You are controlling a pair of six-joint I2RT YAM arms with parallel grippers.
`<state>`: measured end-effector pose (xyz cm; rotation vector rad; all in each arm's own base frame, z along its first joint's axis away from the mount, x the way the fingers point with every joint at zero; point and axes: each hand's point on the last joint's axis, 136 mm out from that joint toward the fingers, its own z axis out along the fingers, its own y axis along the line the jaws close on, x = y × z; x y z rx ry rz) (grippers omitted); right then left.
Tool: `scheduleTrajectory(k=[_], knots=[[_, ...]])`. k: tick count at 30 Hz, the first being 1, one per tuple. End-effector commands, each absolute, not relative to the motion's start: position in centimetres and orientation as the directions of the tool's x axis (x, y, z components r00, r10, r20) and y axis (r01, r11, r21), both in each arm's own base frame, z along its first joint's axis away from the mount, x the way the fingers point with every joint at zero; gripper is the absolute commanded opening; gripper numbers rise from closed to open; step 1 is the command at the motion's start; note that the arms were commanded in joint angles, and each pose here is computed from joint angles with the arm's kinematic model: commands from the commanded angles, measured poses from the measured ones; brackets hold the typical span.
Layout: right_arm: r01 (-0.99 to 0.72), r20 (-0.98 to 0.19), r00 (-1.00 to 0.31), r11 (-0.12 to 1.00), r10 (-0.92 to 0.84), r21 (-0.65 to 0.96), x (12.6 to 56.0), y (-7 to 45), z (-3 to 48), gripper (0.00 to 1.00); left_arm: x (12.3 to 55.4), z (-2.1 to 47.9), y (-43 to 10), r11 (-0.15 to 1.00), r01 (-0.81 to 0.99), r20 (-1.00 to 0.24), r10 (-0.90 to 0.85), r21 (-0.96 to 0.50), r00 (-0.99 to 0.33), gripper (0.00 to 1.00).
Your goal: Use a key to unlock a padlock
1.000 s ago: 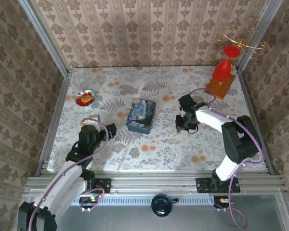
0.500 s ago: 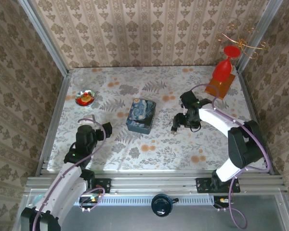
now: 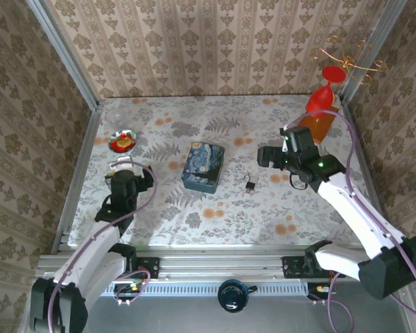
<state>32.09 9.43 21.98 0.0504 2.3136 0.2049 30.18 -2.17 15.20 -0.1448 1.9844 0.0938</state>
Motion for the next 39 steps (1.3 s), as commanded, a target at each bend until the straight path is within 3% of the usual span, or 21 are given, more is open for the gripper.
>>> scheduleTrajectory(k=[1,6,14,24,32,39], knots=[[-0.047,-0.856,-0.517,0.998,0.016,0.047,33.9,8.2,23.5,1.00,32.0,18.1,-0.6,0.973,-0.203,-0.934,0.027,0.105,-0.355,1.00],[-0.019,-0.905,-0.420,0.998,-0.061,-0.058,34.1,6.7,21.9,1.00,32.3,17.6,0.6,0.966,-0.223,-0.937,0.050,0.134,-0.345,1.00],[0.048,-0.897,-0.392,0.969,-0.204,-0.242,36.3,4.3,17.4,1.00,31.8,15.6,2.0,0.944,-0.255,-0.951,0.135,0.209,-0.280,1.00],[-0.044,-0.914,-0.373,0.987,-0.159,-0.154,37.5,5.2,12.3,1.00,33.2,13.5,1.2,0.970,-0.145,-0.959,0.155,0.193,-0.237,1.00],[-0.116,-0.935,-0.317,0.985,-0.158,-0.127,37.9,4.7,12.6,1.00,35.4,13.7,0.6,0.985,-0.070,-0.977,0.142,0.155,-0.160,1.00],[-0.153,-0.955,-0.274,0.985,-0.113,-0.073,37.9,3.9,12.5,1.00,37.4,10.9,0.2,0.994,-0.024,-0.982,0.100,0.105,-0.162,1.00]])
